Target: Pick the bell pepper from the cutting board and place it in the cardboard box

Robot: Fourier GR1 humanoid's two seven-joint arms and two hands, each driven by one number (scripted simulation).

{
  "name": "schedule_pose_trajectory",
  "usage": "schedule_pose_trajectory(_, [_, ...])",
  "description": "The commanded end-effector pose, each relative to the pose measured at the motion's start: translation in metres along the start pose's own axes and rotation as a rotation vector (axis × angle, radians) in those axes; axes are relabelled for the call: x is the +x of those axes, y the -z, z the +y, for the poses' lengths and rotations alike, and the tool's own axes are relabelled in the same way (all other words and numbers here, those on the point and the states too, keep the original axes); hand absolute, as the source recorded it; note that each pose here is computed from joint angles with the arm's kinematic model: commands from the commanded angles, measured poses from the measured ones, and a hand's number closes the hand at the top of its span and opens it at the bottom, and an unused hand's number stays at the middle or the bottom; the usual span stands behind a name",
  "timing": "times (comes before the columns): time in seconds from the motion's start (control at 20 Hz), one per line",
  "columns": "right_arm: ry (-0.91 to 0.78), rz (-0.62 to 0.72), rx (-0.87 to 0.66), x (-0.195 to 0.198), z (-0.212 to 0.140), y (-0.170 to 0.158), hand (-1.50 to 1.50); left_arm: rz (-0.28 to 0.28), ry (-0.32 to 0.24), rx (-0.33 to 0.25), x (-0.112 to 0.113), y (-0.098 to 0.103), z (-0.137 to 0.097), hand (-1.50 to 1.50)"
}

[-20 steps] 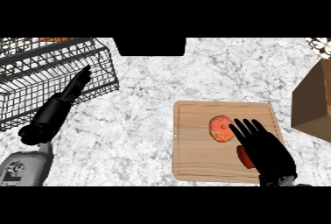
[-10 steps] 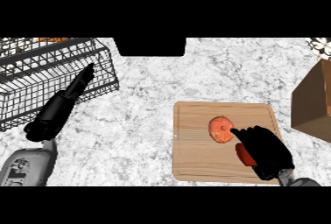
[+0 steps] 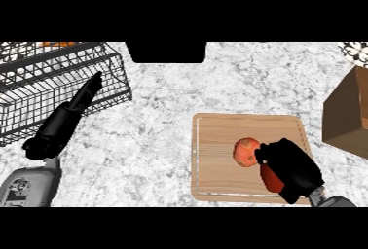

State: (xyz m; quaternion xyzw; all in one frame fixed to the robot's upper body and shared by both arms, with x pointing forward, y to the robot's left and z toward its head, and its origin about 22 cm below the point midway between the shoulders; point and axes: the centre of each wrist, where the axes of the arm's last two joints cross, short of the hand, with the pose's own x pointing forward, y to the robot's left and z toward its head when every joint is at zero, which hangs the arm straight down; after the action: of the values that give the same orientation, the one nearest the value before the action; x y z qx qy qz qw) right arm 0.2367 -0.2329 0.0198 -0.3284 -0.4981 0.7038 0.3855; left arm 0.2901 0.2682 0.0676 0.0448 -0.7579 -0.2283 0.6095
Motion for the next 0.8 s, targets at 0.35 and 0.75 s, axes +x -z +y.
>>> schedule_pose_trajectory(0.35, [0.208, -0.476, -0.208, 0.035, -0.012, -0.061, 1.50, 0.006, 0.004, 0.016, 0.002, 0.001, 0.007, 0.00])
schedule_pose_trajectory(0.75, [0.147, -0.497, -0.410, 0.024, -0.075, -0.122, 1.50, 0.024, 0.011, 0.005, -0.006, -0.015, 0.010, 0.00])
